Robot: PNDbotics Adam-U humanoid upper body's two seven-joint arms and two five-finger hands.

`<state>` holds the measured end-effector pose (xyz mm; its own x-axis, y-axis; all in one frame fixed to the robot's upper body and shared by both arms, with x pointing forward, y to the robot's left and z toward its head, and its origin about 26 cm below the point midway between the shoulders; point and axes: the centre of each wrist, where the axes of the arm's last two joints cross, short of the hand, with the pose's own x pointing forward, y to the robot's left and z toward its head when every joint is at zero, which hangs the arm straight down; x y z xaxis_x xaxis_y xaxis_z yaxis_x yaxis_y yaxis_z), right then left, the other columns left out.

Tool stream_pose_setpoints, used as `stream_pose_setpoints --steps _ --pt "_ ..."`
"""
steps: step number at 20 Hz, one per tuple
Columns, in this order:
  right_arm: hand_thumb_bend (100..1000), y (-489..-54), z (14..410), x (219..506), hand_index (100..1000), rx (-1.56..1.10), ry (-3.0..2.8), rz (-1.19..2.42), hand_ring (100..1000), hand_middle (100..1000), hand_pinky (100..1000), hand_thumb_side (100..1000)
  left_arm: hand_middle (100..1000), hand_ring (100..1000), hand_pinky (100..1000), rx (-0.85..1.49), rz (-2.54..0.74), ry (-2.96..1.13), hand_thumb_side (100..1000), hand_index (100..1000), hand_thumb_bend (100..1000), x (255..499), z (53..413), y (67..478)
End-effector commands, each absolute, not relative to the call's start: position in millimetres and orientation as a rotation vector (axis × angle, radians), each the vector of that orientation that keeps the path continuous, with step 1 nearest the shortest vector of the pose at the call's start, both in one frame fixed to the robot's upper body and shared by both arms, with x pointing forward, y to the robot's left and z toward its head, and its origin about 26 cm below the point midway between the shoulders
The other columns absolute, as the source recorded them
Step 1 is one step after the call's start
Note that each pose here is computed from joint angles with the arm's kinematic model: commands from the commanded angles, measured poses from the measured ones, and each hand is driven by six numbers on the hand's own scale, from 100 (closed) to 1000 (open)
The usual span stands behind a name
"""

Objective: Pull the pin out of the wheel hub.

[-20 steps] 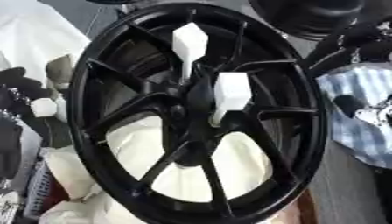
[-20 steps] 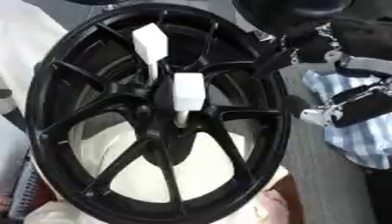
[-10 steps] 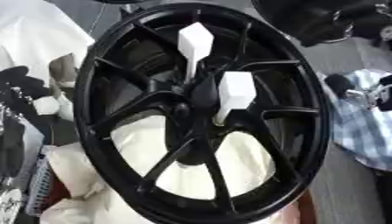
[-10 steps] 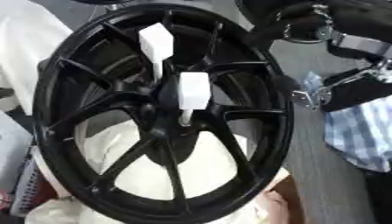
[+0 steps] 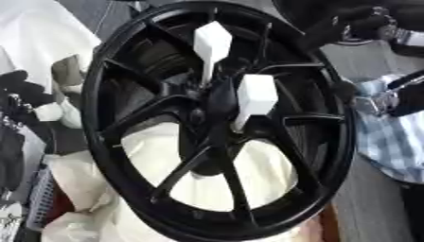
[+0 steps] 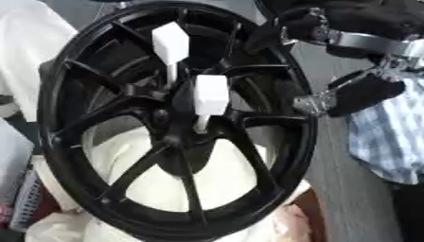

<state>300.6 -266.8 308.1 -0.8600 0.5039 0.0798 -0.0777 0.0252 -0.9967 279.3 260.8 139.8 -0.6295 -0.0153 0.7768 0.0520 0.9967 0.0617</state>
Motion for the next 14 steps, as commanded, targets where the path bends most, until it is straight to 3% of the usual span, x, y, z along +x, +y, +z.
stream_pose_setpoints --steps 1,14 --pt "100 -265 315 298 907 -0.481 -1.878 1.902 870 873 880 211 577 599 729 -0.013 -0.096 -2.270 678 761 100 278 145 262" --pt "100 -255 305 301 924 -0.560 -1.810 1.862 892 896 894 212 576 598 730 -0.016 -0.096 -2.266 685 761 100 279 146 260"
